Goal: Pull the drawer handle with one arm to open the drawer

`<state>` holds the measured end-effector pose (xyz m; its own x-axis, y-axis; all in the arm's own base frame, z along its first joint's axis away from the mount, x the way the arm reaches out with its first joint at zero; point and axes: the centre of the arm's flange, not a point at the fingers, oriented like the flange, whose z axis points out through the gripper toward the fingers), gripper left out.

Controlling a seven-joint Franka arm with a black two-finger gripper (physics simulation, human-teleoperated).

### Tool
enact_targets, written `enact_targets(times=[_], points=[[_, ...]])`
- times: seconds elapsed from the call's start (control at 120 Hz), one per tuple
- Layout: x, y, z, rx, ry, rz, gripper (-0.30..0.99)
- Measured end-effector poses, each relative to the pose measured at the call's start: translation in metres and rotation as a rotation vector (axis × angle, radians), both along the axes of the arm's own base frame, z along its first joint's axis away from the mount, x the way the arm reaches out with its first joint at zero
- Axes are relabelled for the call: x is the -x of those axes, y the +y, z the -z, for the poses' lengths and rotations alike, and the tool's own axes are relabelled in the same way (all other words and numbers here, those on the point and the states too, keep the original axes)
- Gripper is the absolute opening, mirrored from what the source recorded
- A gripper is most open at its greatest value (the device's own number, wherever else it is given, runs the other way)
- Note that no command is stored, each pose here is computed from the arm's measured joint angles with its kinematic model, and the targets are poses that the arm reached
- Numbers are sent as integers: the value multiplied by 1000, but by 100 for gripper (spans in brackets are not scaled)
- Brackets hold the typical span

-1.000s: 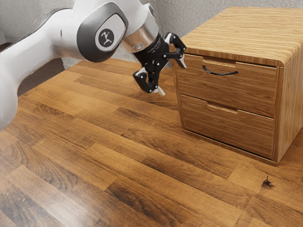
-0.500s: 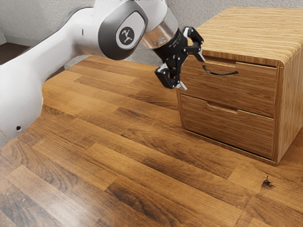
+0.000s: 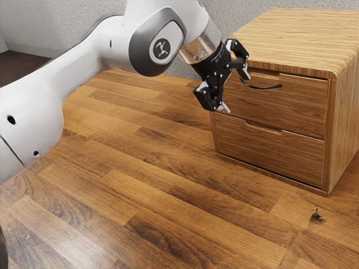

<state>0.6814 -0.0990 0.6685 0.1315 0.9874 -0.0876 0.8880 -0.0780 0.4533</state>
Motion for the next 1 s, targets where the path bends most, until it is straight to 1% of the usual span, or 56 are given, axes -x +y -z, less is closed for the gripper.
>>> enact_targets(times=[0.208,0.658,0.9,1.0], points=[[-10,-6,8,12,4,1,69],[-11,-7,15,16,21,-9,69],[-8,-6,23,36,47,-18,68],[3,-6,13,40,46,-19,65]])
